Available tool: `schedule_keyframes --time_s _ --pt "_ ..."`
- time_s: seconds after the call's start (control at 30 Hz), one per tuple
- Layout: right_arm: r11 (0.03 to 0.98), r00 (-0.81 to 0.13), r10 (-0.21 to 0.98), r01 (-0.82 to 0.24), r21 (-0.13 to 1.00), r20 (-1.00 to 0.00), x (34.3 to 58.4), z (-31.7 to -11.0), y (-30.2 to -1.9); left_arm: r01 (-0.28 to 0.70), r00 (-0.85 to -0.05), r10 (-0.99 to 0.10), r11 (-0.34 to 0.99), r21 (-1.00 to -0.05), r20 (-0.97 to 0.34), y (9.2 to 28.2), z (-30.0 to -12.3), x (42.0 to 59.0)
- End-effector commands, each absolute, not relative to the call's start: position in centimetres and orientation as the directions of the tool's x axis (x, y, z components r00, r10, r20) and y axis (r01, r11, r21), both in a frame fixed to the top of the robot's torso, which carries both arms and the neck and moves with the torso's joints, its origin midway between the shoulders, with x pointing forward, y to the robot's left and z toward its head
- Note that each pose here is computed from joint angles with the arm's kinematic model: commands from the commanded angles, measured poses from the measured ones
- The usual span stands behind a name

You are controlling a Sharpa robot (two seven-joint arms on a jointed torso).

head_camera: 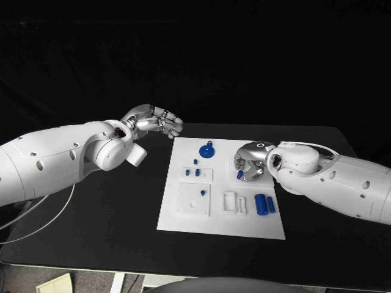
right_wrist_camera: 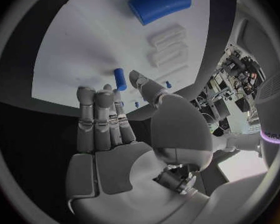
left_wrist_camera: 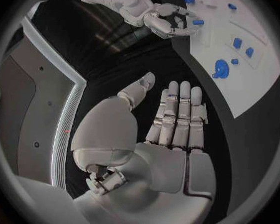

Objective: Assemble the parts on the task board

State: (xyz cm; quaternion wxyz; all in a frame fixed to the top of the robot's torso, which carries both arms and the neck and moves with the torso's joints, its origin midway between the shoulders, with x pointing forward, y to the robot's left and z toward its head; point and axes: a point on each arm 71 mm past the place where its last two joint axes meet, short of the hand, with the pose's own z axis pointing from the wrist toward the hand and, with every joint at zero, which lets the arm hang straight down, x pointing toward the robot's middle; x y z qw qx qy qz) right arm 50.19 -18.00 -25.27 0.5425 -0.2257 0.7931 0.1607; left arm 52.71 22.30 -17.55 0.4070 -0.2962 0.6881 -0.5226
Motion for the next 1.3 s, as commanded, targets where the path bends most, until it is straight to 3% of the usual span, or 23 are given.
schedule_keyframes --time_s 0.03,0.87,1.3 --pt "0.847 -0.281 -0.186 -0.532 -0.008 -0.941 50.3 -25.2 -17.8 0.027 -0.505 -0.829 0.265 -0.964 -0.242 22.1 -17.4 52.7" --pt "0.841 -0.296 -0.210 -0.541 -0.018 -0.932 50.0 -26.3 -17.6 0.024 -0.506 -0.828 0.266 -0.964 -0.241 22.2 -17.5 52.7" --pt "0.835 -0.229 -0.160 -0.551 -0.007 -0.960 49.7 -25.7 -17.4 0.025 -0.505 -0.828 0.266 -0.964 -0.242 22.1 -17.5 52.7"
